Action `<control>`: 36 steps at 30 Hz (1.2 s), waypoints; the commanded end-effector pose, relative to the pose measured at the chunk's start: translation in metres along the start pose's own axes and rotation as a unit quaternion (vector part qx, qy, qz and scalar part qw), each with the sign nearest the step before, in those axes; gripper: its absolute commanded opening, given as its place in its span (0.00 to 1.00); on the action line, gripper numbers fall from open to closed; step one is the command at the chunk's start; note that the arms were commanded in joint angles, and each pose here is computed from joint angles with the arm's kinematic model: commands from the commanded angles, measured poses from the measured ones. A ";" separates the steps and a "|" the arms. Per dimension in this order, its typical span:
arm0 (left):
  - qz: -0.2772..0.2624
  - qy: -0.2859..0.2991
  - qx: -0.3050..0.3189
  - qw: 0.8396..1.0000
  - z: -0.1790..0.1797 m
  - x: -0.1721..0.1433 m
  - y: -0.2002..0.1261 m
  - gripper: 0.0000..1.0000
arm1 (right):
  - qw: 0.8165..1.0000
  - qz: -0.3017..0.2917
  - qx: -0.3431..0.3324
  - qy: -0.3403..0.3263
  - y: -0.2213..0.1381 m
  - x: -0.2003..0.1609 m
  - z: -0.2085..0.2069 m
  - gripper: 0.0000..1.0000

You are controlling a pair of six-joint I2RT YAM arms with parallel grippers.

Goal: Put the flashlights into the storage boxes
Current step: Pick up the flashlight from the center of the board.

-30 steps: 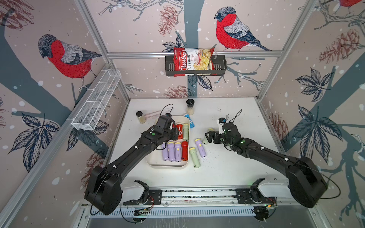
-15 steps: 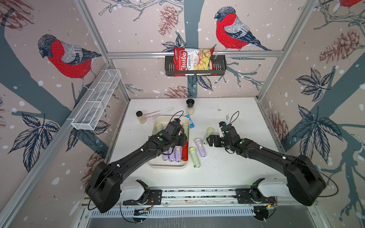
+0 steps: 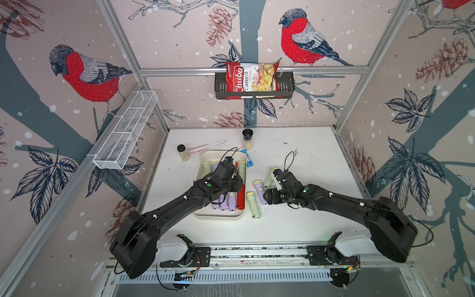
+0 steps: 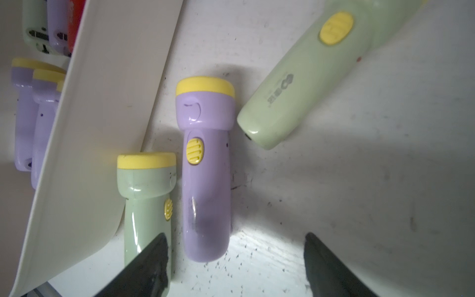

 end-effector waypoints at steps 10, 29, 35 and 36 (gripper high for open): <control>-0.040 -0.027 0.002 0.999 0.008 0.005 -0.008 0.44 | 0.998 0.047 -0.013 -0.034 0.009 -0.017 0.012 0.75; -0.043 -0.026 -0.009 0.999 0.007 0.004 -0.012 0.44 | 0.996 0.045 -0.053 -0.064 0.038 -0.006 0.022 0.52; -0.041 -0.026 -0.008 0.999 0.008 0.003 -0.013 0.44 | 0.995 0.046 -0.061 -0.068 0.043 -0.006 0.021 0.36; -0.041 -0.026 -0.010 0.999 0.007 0.003 -0.014 0.44 | 0.995 0.040 -0.063 -0.068 0.040 -0.004 0.020 0.35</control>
Point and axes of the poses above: each gripper's point midway between its finger pads, its own y axis out along the fingers, its own z axis along the line the jaws close on, x = y × z, the point moved 5 cm from there along -y, back along the fingers, and after that the axes turned 6 degrees about y, right-handed, at the moved point
